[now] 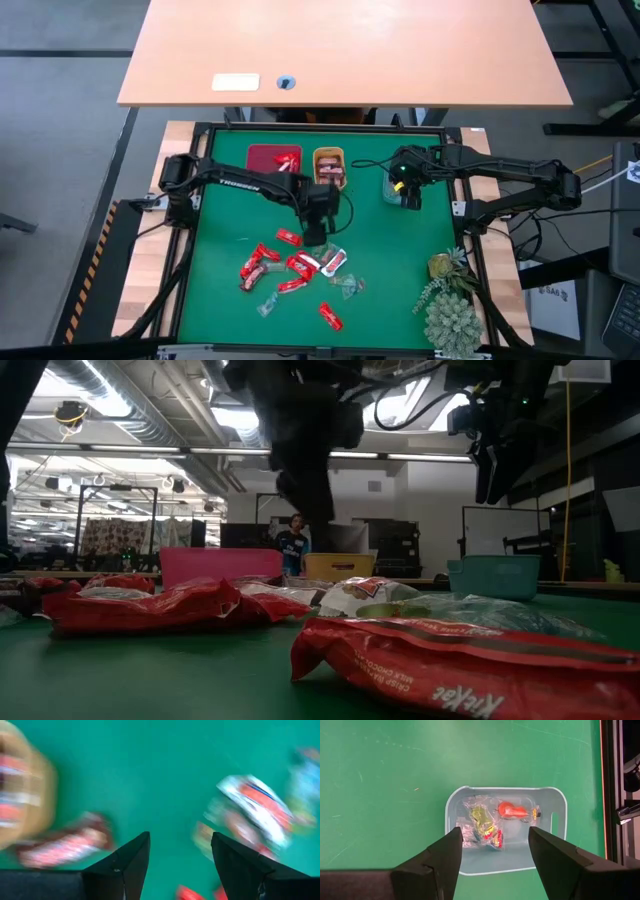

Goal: Sort candy
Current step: Put the red chocolate bar into the red bin

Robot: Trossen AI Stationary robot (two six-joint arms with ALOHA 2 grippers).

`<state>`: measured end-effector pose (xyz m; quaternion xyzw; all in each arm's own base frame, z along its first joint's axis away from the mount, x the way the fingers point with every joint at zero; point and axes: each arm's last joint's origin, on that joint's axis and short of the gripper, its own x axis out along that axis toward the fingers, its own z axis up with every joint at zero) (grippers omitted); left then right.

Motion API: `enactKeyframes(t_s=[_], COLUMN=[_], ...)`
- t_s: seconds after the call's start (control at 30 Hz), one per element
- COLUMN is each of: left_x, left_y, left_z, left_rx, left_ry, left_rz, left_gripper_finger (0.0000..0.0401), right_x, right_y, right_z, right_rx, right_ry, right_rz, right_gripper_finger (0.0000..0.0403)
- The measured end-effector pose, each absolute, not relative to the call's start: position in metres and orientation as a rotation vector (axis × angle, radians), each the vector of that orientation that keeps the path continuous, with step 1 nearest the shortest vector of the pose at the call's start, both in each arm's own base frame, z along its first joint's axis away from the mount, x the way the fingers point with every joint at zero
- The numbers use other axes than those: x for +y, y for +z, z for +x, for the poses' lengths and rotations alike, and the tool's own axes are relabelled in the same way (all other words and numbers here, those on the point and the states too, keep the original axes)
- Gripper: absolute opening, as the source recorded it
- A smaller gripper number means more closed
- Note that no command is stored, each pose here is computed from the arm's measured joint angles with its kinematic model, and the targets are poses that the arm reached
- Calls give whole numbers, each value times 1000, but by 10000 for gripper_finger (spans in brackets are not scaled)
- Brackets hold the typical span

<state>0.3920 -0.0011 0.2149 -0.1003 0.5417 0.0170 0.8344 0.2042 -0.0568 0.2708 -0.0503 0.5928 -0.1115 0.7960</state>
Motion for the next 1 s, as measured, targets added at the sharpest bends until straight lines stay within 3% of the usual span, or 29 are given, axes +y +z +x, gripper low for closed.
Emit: enactKeyframes(t_s=[0.17, 0.4, 0.67, 1.0], left_x=[-20, -40, -44, -39], left_y=[211, 197, 173, 152], left_z=[380, 361, 349, 339], left_rx=[1287, 1429, 1473, 1484], left_ry=[-89, -112, -77, -56], left_rz=[-252, -75, 91, 102], left_gripper_finger=[206, 206, 206, 206], right_x=[-57, -57, -57, -57], right_y=[271, 271, 271, 271], right_z=[204, 204, 204, 204], right_rx=[1273, 1272, 1272, 1272], right_ry=[-240, -247, -247, -247], right_rz=[-108, -98, -98, -98], right_gripper_finger=[227, 227, 227, 227])
